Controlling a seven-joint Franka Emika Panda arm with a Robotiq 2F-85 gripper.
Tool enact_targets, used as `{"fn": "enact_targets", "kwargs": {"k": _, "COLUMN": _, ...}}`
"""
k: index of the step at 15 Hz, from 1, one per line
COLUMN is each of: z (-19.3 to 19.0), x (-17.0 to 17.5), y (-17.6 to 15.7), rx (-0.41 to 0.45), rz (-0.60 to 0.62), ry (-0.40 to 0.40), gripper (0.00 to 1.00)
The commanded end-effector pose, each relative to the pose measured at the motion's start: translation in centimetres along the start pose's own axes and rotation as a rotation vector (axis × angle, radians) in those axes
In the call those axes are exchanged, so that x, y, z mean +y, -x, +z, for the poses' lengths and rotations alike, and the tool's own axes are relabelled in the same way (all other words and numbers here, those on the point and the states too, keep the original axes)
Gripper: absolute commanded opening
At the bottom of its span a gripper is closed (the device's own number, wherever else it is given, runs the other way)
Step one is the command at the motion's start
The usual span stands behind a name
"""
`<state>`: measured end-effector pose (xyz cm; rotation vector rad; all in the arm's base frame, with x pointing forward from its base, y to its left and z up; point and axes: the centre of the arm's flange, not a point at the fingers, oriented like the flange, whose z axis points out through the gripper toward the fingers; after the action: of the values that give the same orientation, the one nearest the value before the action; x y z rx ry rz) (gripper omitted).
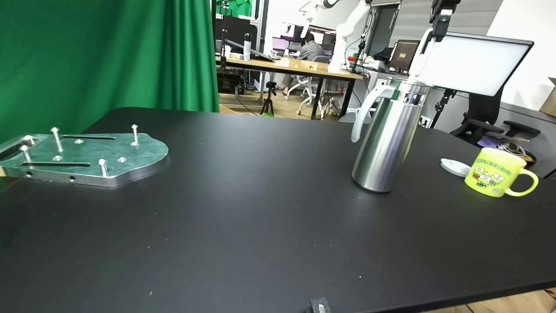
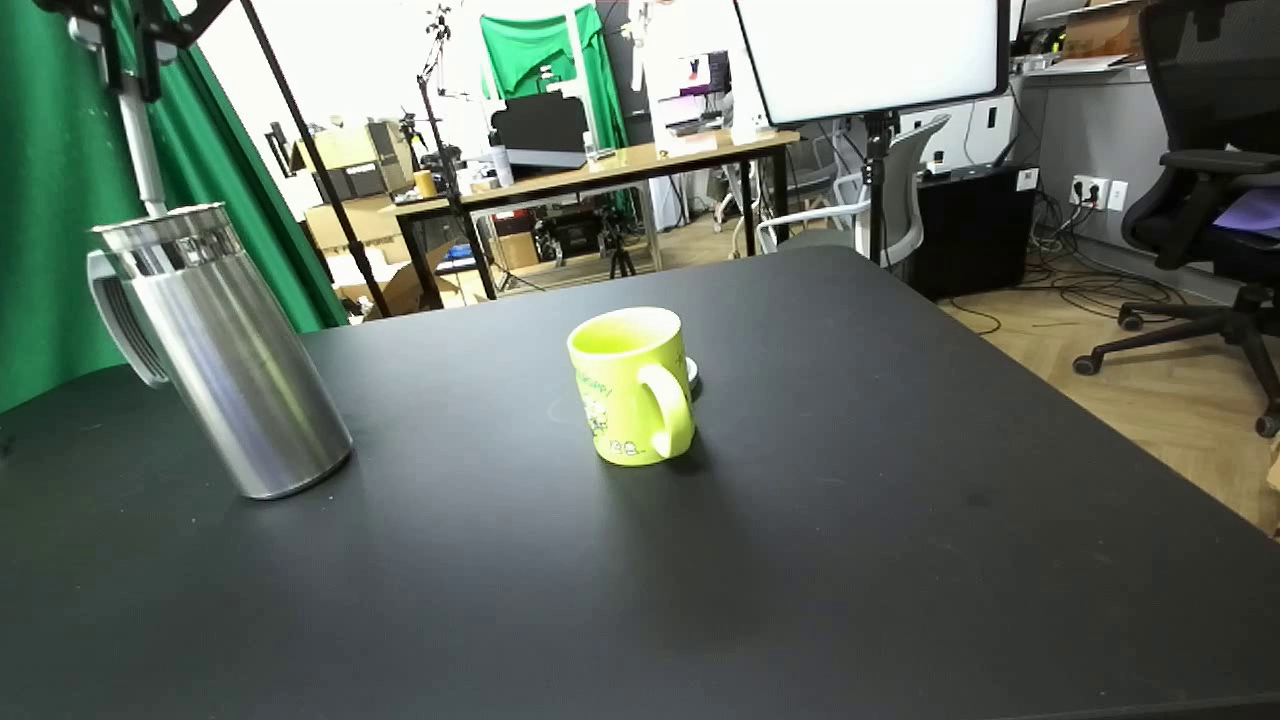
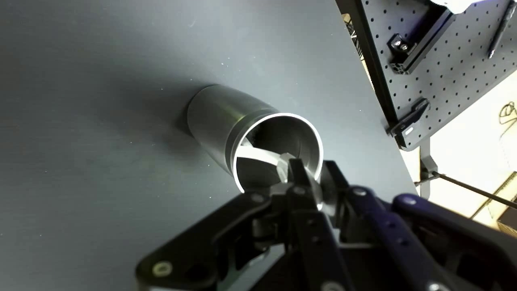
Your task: Use the bottle brush to clean inside the flask
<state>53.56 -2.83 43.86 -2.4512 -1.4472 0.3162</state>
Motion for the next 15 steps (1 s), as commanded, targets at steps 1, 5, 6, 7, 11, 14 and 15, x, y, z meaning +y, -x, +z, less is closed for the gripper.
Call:
{"fn": "enact_targets", "kwargs": {"k": 1, "z": 0.0, "x": 0.1, "y": 0.0, "rx": 0.012, "rz": 0.004, "ry": -0.016, "gripper": 0.04}}
{"fn": "enact_targets", "kwargs": {"k": 5, "z": -0.9, "x": -0.8, "y": -0.3, "rx": 0.011, "rz": 0.001, "ry": -0.002, "gripper": 0.04}}
{"fn": "enact_targets", "kwargs": {"k": 6, "z": -1.4, "x": -1.2, "y": -0.3, "rx": 0.013, "rz": -0.003, "ry": 0.005, "gripper": 0.04}}
{"fn": "enact_targets", "kwargs": {"k": 7, "z": -1.8, "x": -1.7, "y": -0.3, "rx": 0.016, "rz": -0.008, "ry": 0.014, "gripper": 0.04}}
{"fn": "enact_targets", "kwargs": {"k": 11, "z": -4.0, "x": -3.8, "y": -0.7, "rx": 0.021, "rz": -0.028, "ry": 0.05, "gripper": 0.04}}
{"fn": "enact_targets", "kwargs": {"k": 14, "z": -6.1, "x": -5.7, "y": -0.9, "rx": 0.031, "rz": -0.049, "ry": 0.085, "gripper": 0.04}}
{"fn": "enact_targets", "kwargs": {"k": 15, "z": -6.6, "x": -6.3, "y": -0.9, "rx": 0.033, "rz": -0.056, "ry": 0.096, "gripper": 0.04}}
